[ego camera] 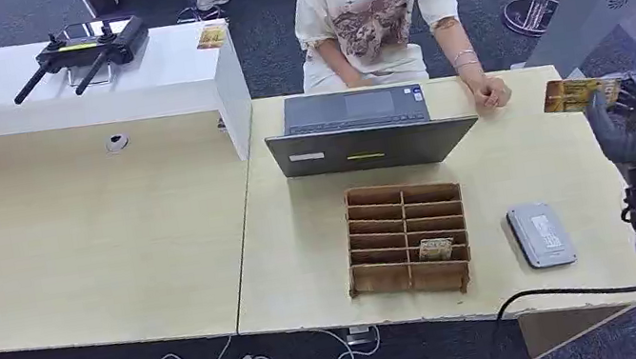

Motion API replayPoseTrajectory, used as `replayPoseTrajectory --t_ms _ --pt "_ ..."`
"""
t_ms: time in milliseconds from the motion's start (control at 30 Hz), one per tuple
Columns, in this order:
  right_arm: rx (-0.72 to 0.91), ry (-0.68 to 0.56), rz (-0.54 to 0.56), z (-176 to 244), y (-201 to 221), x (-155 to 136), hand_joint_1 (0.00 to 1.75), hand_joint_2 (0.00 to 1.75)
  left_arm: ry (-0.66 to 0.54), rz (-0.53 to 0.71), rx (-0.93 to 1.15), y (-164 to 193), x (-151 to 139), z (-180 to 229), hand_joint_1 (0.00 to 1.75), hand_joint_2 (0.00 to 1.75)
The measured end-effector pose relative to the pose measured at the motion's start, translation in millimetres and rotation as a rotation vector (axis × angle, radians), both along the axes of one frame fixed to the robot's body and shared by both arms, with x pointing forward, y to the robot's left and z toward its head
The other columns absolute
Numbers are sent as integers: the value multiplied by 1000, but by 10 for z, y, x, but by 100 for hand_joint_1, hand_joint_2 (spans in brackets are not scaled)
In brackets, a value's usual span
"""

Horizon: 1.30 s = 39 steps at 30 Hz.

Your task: Pass the card to the sensor for recognition and then transmit it.

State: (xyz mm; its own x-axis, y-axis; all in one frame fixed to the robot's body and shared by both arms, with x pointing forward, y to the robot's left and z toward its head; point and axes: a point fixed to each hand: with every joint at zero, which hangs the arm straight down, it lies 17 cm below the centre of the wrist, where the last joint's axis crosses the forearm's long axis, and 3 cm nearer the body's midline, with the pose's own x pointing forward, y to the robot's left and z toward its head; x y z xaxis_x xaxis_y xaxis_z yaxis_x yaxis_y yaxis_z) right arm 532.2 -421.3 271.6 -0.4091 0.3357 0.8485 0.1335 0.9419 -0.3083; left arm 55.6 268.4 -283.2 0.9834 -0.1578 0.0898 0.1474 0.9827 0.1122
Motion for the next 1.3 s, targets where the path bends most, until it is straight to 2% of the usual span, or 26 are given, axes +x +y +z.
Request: replayPoseTrajectory --t_ms 133,300,500,633,1300 --pt "-21 103 -6 -343 -91 -86 175 175 2 3 -2 -15 -1 0 0 0" --pt "-42 241 37 -775 -43 -174 175 175 10 7 -3 -28 -12 0 0 0" --pt "-41 340 99 -1065 0 -234 175 175 8 -9 -2 -29 -8 1 0 0" --pt "-60 404 99 -1261 -63 -258 175 175 8 -20 -1 -30 -5 1 0 0" --pt "-71 605 69 -1846 -405 -269 175 175 12 -35 2 -22 -6 1 0 0"
